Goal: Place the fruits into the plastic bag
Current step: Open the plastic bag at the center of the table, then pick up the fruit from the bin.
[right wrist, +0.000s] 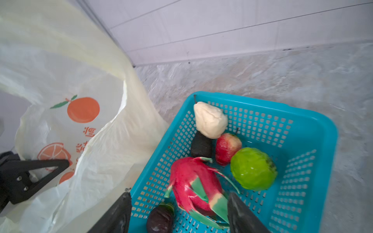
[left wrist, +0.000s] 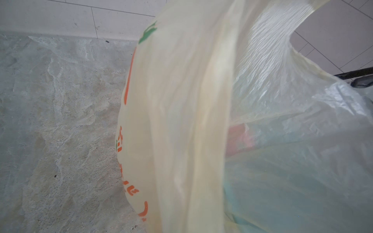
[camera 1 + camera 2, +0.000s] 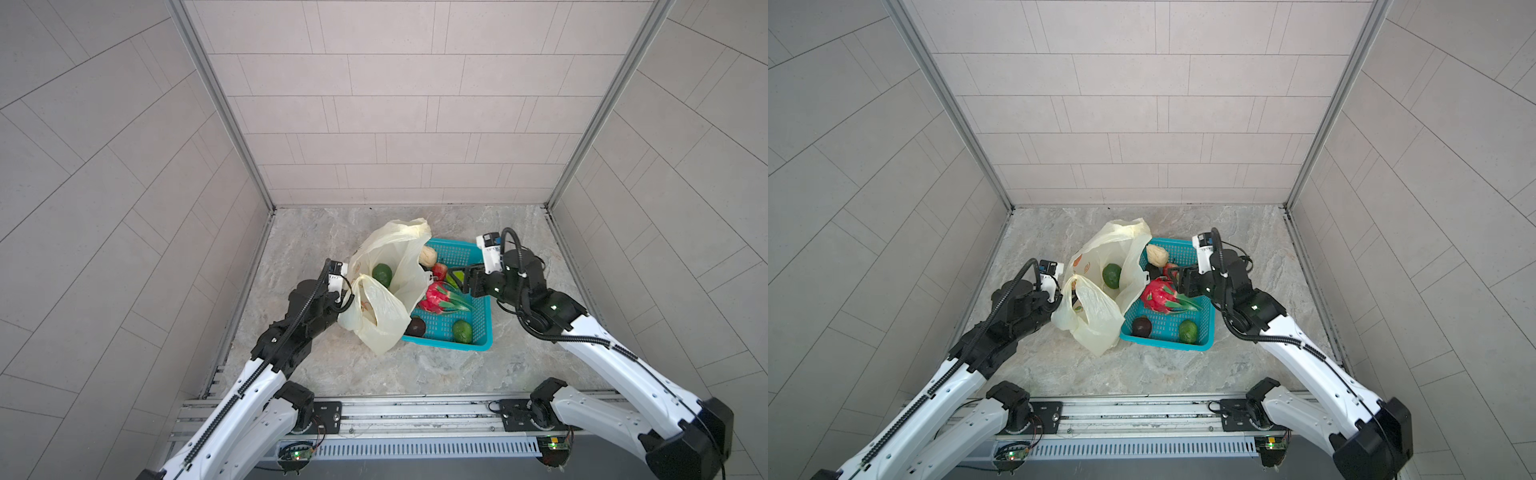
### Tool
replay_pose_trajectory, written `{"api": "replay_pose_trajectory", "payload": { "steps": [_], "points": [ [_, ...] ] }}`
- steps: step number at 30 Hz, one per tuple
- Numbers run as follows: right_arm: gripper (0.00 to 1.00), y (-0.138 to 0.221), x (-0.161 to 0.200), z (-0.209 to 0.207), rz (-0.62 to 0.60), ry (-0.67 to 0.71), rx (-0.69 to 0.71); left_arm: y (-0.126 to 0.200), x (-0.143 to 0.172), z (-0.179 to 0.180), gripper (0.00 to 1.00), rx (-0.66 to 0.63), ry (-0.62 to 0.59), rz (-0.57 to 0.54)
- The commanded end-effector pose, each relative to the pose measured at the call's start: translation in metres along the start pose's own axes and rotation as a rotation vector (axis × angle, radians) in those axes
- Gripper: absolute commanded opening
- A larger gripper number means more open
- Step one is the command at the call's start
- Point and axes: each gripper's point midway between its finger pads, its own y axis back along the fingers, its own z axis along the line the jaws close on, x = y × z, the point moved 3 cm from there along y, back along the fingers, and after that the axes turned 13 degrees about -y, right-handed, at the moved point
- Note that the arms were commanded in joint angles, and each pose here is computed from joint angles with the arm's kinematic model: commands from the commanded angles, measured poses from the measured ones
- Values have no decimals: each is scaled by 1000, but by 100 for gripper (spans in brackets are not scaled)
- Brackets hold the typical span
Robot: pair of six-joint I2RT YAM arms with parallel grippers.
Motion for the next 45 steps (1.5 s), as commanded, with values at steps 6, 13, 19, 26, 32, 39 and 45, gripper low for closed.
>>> {"api": "replay_pose_trajectory", "payload": {
  "steps": [6,13,19,26,32,39,45],
  "points": [
    [72,-13,30,-54,222,68,286,4,-14,-4,0,26,-39,-77],
    [78,-66,18,-81,296,151,489,3,-15,-5,0,37,-56,-75],
    [82,-114,13,-87,386,154,550,2,-16,-5,0,36,-65,-74],
    [84,-145,32,-112,546,148,682,2,-15,-5,0,35,-67,-75],
    [83,-150,49,-126,595,138,731,2,-15,-5,0,38,-71,-76],
    [58,-168,62,-129,573,58,668,1,-17,-6,0,44,-74,-79],
    [25,-139,34,-98,451,11,571,1,-16,-9,0,63,-79,-75]
  ]
}}
